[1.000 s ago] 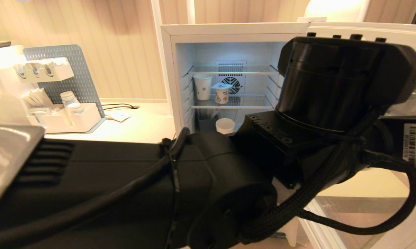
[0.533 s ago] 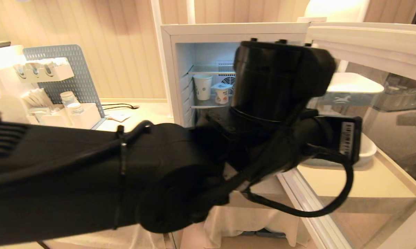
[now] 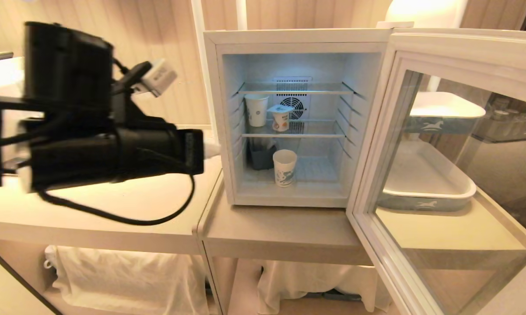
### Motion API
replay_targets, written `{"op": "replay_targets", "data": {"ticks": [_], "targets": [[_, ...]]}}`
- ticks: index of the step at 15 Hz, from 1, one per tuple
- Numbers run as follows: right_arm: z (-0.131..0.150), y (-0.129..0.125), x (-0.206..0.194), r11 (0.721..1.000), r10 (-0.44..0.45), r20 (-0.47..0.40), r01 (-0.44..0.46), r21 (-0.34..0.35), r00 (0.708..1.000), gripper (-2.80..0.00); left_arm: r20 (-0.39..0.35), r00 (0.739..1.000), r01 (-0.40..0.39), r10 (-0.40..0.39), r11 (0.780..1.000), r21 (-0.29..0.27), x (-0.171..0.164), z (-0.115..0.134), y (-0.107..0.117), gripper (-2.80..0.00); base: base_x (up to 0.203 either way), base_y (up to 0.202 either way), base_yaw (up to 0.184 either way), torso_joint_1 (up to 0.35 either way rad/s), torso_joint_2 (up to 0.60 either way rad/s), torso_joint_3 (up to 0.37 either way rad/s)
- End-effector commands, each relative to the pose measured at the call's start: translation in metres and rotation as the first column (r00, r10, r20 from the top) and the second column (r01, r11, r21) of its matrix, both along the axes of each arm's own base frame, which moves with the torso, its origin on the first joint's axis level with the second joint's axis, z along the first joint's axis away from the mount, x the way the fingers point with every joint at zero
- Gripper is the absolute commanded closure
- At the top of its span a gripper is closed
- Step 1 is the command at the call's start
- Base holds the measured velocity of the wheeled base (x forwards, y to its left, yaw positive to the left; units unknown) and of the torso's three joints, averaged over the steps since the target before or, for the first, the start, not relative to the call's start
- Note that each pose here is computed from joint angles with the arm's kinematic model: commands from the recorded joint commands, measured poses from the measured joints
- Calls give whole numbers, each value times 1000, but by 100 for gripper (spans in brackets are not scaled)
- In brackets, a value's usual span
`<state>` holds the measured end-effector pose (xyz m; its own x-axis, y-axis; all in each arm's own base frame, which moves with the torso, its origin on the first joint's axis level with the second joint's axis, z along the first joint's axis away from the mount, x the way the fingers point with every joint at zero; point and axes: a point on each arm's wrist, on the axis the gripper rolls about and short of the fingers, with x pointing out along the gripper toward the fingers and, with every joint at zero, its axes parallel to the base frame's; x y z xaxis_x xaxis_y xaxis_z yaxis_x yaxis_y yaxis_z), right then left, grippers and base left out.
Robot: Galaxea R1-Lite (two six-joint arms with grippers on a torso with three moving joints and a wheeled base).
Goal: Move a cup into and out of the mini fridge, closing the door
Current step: Take the paper cup out of the freezer
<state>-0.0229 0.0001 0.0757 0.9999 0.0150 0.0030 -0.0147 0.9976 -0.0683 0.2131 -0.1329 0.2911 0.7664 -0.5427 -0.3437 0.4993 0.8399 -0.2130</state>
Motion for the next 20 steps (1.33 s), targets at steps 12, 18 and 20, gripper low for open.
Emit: {"op": "replay_targets", "data": {"ticks": [12, 18, 20], "targets": [[0, 0, 0, 1000, 0, -1, 0, -1, 1000, 0, 245, 924, -338, 294, 927, 164, -231, -148, 132, 0, 0, 0, 0, 0, 0, 0], [0, 0, 0, 1000, 0, -1, 0, -1, 1000, 0, 311, 874, -436, 374, 885, 163, -230, -183, 131, 0, 0, 0, 0, 0, 0, 0], [0, 0, 0, 1000, 0, 1, 0, -1, 1000, 0, 394, 848, -436, 355, 890, 136, -243, -197, 130, 0, 0, 0, 0, 0, 0, 0]]}}
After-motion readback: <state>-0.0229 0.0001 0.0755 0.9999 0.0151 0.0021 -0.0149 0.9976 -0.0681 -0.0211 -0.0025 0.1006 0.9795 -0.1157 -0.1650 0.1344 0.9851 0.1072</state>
